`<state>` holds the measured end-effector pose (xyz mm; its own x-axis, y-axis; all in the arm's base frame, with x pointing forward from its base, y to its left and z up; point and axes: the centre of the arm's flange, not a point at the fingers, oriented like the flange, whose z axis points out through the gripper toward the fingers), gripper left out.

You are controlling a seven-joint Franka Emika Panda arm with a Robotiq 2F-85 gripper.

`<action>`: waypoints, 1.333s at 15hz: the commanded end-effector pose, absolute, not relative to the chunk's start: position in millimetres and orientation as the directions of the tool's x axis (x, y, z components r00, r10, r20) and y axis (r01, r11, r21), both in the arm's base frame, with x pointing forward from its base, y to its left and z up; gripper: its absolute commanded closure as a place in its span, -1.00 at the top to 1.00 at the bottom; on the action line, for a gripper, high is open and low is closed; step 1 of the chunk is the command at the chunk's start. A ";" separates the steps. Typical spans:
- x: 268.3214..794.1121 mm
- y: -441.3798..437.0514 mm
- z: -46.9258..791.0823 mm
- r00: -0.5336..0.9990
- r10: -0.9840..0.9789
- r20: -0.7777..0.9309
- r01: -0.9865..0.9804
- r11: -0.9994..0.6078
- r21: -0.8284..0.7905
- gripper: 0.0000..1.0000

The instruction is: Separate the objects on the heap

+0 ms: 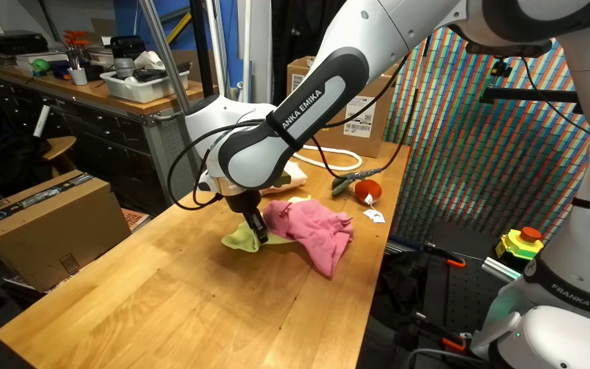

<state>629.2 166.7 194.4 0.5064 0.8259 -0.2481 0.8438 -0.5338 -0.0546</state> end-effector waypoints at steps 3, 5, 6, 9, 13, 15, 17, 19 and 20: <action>634.3 178.5 209.8 0.566 0.802 -0.193 0.816 -0.578 -0.009 -0.94; 632.9 183.1 217.9 0.573 0.801 -0.176 0.814 -0.581 0.007 -0.94; 631.6 186.0 223.6 0.579 0.799 -0.164 0.811 -0.585 0.012 -0.94; 628.1 195.3 244.7 0.595 0.795 -0.118 0.803 -0.596 0.031 -0.94; 622.3 207.8 281.2 0.631 0.775 -0.032 0.775 -0.630 0.043 -0.95; 621.0 213.6 300.7 0.652 0.758 0.008 0.757 -0.651 0.049 -0.95; 619.2 217.0 318.6 0.665 0.745 0.045 0.743 -0.667 0.055 -0.95; 616.7 218.2 334.9 0.681 0.728 0.080 0.725 -0.685 0.063 -0.95; 615.4 218.8 341.3 0.685 0.723 0.091 0.720 -0.691 0.067 -0.95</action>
